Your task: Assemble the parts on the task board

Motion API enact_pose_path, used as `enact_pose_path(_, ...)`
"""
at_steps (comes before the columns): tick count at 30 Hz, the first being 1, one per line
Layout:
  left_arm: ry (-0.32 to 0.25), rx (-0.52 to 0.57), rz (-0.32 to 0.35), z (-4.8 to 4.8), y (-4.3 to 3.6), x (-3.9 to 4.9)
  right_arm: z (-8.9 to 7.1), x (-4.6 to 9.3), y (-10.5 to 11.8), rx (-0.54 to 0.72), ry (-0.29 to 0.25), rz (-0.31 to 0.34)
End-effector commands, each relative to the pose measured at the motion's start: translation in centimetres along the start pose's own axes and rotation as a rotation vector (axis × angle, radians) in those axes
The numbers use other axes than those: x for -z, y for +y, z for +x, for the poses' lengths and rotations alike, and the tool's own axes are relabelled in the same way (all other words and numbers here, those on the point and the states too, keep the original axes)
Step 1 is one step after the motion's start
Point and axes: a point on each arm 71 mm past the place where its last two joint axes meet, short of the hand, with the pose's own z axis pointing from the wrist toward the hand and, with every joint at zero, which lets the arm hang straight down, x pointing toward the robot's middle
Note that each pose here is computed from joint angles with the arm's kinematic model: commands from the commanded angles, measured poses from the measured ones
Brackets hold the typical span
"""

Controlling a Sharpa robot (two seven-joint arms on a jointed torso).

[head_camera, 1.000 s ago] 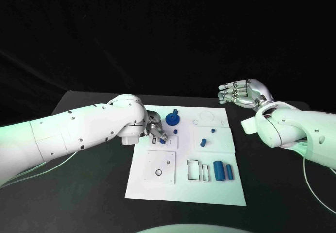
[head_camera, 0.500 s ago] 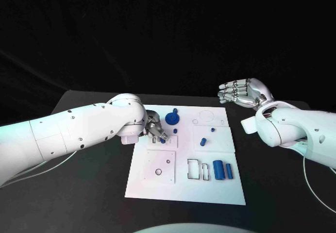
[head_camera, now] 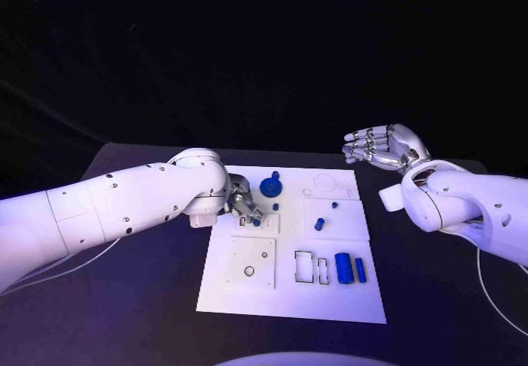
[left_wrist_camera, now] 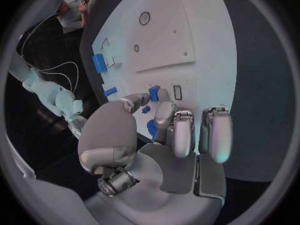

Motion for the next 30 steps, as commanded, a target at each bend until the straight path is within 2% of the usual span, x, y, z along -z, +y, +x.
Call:
enact_pose_path(1, 0.004, 0.008, 0.004, 0.12, -0.08, 0.06, 0.1, 0.0, 0.1, 0.005, 0.008, -0.016)
enact_pose_path(13, -0.01, 0.059, 0.014, -0.14, 0.28, 0.85, 0.2, 0.0, 0.1, 0.005, 0.006, -0.015)
enact_pose_path(20, -0.013, 0.105, 0.031, -0.82, 0.61, 1.63, 0.2, 0.0, 0.0, 0.006, 0.006, -0.014)
enact_pose_path(24, -0.014, 0.128, 0.039, -1.86, 1.02, 2.4, 0.1, 0.0, -0.1, 0.007, 0.005, -0.012)
enact_pose_path(30, -0.047, 0.13, 0.023, -5.22, 2.09, 4.01, 0.0, -0.1, -0.2, 0.008, 0.005, -0.008)
